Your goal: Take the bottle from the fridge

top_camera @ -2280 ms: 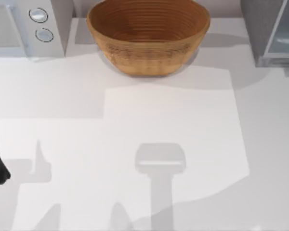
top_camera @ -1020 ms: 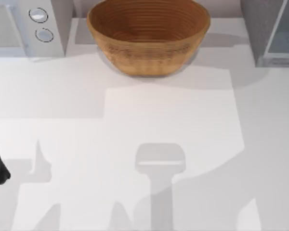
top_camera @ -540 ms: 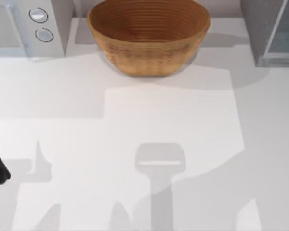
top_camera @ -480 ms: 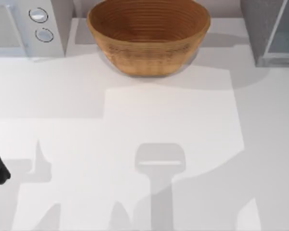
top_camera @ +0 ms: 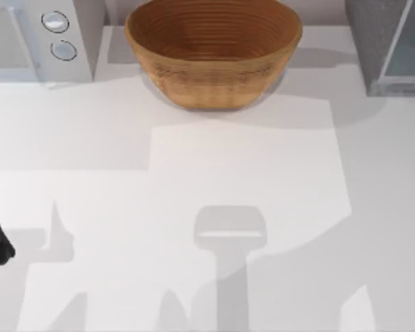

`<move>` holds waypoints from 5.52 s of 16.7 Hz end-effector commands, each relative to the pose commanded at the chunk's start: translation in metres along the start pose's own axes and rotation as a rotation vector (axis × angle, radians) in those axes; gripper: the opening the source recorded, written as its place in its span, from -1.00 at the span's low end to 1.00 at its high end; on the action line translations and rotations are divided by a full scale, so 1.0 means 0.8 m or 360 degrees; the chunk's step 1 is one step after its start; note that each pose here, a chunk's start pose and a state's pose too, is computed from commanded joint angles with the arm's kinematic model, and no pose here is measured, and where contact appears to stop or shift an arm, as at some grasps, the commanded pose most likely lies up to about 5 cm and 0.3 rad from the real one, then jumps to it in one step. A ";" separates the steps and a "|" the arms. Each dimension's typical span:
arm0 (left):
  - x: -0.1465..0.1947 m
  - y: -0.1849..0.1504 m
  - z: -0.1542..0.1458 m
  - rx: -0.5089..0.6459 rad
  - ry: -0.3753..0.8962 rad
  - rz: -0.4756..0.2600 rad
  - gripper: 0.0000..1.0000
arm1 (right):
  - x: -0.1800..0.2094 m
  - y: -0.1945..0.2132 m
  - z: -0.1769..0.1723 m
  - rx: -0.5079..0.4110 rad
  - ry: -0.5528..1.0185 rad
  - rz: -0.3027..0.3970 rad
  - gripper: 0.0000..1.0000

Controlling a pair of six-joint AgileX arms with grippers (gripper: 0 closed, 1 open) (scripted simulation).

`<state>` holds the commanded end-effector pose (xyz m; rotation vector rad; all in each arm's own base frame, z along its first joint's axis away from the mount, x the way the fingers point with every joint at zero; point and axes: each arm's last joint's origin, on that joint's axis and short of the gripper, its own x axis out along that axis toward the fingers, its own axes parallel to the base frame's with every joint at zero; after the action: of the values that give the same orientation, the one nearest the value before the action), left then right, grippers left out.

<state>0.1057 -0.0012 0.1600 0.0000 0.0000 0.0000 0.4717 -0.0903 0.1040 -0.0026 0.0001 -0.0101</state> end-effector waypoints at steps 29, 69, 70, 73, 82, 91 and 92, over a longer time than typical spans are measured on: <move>0.000 0.000 0.000 0.0000 0.0000 0.0000 1.00 | -0.124 0.001 0.058 0.0011 0.0014 0.0004 -1.00; 0.000 0.000 0.000 0.0000 0.0000 0.0000 1.00 | -0.438 0.124 0.091 -0.0002 0.0020 0.0008 -1.00; 0.000 0.000 0.000 0.0000 0.0000 0.0000 1.00 | -0.431 0.130 0.096 -0.0007 0.0029 0.0007 -1.00; 0.000 0.000 0.000 0.0000 0.0000 0.0000 1.00 | -0.406 0.156 0.107 -0.0021 0.0041 0.0003 -1.00; 0.000 0.000 0.000 0.0000 0.0000 0.0000 1.00 | -0.355 0.293 0.084 -0.0027 0.0014 0.0005 -1.00; 0.000 0.000 0.000 0.0000 0.0000 0.0000 1.00 | -0.382 0.393 0.014 0.0000 -0.0011 0.0010 -1.00; 0.000 0.000 0.000 0.0000 0.0000 0.0000 1.00 | -0.384 0.397 0.011 0.0000 -0.0011 0.0012 -1.00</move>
<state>0.1057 -0.0012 0.1600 0.0000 0.0000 0.0000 0.1676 0.2301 0.1116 -0.0029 -0.0068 -0.0025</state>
